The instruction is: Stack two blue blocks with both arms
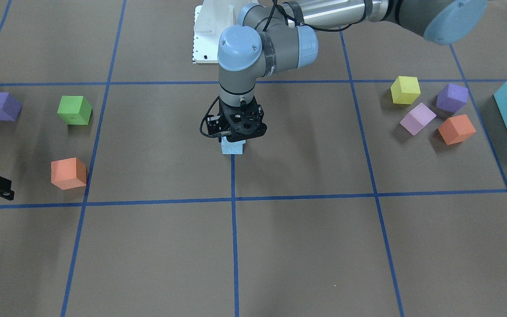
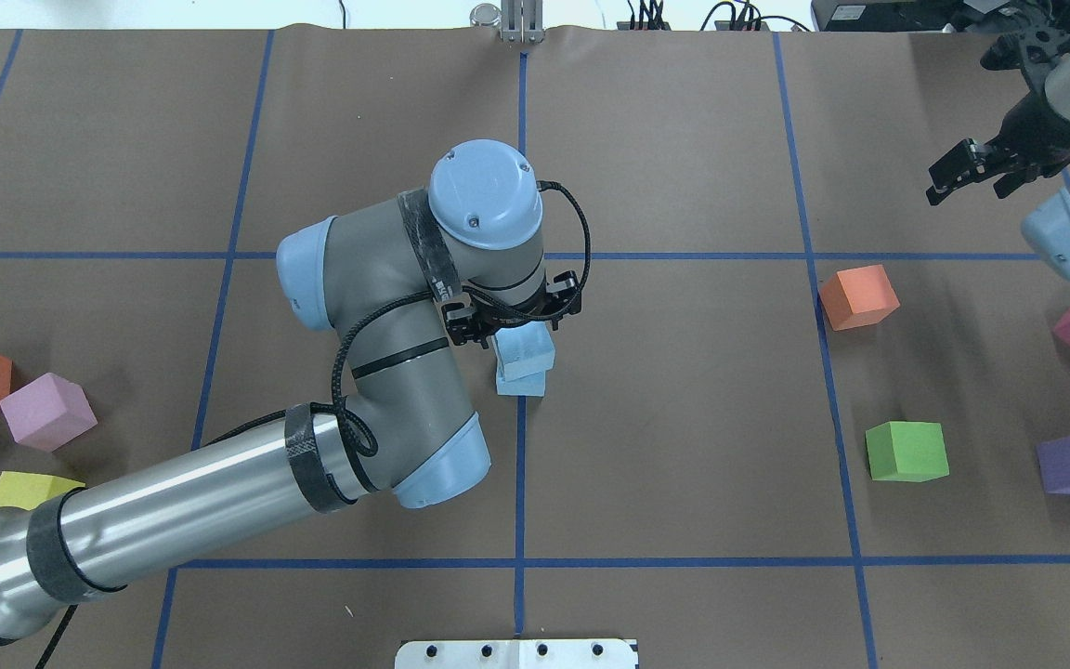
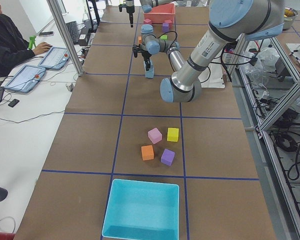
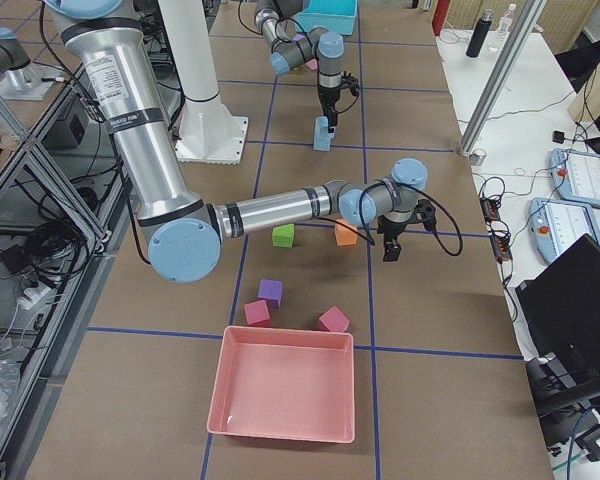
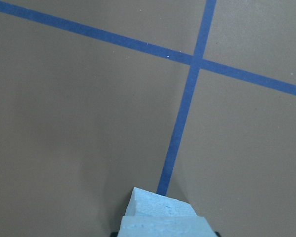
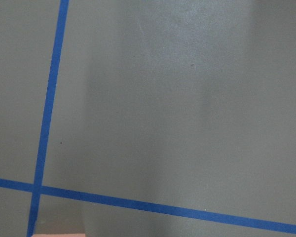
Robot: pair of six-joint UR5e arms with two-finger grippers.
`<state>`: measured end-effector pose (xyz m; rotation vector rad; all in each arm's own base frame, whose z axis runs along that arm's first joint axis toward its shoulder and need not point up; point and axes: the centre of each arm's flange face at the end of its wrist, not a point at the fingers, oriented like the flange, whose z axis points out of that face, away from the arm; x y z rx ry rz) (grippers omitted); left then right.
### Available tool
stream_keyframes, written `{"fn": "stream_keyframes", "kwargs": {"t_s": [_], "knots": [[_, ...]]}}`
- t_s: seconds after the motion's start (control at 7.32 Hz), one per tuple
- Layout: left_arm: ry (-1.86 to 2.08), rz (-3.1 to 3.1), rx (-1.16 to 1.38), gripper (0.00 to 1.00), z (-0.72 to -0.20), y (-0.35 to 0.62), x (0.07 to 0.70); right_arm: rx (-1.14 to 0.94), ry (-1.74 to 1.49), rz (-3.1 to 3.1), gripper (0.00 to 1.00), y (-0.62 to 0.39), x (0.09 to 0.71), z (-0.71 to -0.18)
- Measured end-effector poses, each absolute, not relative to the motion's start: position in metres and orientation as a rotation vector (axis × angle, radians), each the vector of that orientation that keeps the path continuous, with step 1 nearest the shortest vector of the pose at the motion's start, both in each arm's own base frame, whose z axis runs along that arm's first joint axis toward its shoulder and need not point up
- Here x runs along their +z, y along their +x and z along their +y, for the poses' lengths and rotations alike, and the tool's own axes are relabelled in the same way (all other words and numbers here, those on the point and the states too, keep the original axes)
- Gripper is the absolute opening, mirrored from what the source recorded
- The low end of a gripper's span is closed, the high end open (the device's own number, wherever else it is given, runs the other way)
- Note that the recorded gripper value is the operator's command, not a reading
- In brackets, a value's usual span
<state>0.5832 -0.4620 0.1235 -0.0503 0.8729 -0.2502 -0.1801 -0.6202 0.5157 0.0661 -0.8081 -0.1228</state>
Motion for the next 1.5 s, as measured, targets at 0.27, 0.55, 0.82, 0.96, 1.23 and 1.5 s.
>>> {"fn": "stream_keyframes", "kwargs": {"t_s": [0.27, 0.55, 0.82, 0.96, 1.23, 1.5], "knots": [[-0.041, 0.88, -0.181, 0.98, -0.498, 0.485, 0.106, -0.124, 0.061, -0.815, 1.0, -0.18, 0.517, -0.619], [0.021, 0.874, -0.076, 0.98, -0.55, 0.338, 0.16, -0.118, 0.058, -0.819, 1.0, -0.18, 0.516, -0.619], [0.1, 0.828, 0.011, 0.98, -0.578, 0.226, 0.235, -0.12, 0.066, -0.822, 1.0, -0.18, 0.51, -0.621], [0.117, 0.817, 0.052, 0.98, -0.586, 0.172, 0.276, -0.122, 0.073, -0.824, 1.0, -0.181, 0.506, -0.623], [0.131, 0.8, 0.105, 0.98, -0.576, 0.073, 0.37, -0.116, 0.077, -0.825, 1.0, -0.176, 0.505, -0.624], [0.148, 0.823, 0.101, 0.98, -0.538, 0.008, 0.455, -0.101, 0.083, -0.826, 1.0, -0.163, 0.505, -0.621]]}}
